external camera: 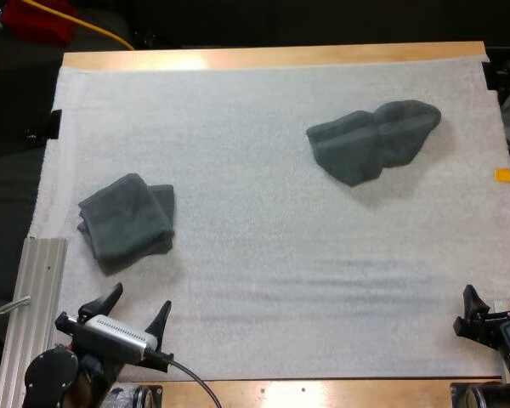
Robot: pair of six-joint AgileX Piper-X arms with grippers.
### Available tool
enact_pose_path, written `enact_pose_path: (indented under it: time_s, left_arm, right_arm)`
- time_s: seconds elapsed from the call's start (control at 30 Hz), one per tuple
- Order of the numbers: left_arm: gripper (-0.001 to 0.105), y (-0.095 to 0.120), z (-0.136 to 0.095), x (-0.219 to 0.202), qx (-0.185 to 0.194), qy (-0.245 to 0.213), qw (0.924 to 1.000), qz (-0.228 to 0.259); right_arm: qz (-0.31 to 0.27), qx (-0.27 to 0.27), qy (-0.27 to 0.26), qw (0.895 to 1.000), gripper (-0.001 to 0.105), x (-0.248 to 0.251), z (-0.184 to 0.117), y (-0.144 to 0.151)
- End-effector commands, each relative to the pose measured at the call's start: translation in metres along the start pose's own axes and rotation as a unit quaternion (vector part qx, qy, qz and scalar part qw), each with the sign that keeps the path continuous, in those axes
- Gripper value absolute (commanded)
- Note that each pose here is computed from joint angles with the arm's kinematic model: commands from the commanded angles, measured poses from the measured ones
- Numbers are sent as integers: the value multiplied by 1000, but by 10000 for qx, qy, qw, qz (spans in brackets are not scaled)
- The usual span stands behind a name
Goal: Pick towel from pile, fold and stack
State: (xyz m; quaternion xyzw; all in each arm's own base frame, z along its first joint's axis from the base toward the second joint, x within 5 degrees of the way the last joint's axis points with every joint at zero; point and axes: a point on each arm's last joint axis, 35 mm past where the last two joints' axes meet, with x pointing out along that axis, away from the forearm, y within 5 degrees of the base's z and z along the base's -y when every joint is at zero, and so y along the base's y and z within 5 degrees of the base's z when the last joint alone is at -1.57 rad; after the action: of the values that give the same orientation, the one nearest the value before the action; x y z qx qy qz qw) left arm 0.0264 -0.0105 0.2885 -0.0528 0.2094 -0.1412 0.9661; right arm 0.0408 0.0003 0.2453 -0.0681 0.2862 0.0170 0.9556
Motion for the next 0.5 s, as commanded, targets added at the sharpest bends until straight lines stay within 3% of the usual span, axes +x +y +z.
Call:
enact_pose_path:
  time_s: [0.0, 0.47]
  left_arm:
    - [69, 0, 3, 1, -31, -34, 10000, -71]
    - [69, 0, 4, 1, -79, -52, 9999, -72]
  right_arm:
    - [-11, -24, 0, 10000, 76, 0, 1, 0]
    - [-4, -17, -168, 9999, 76, -1, 5, -1]
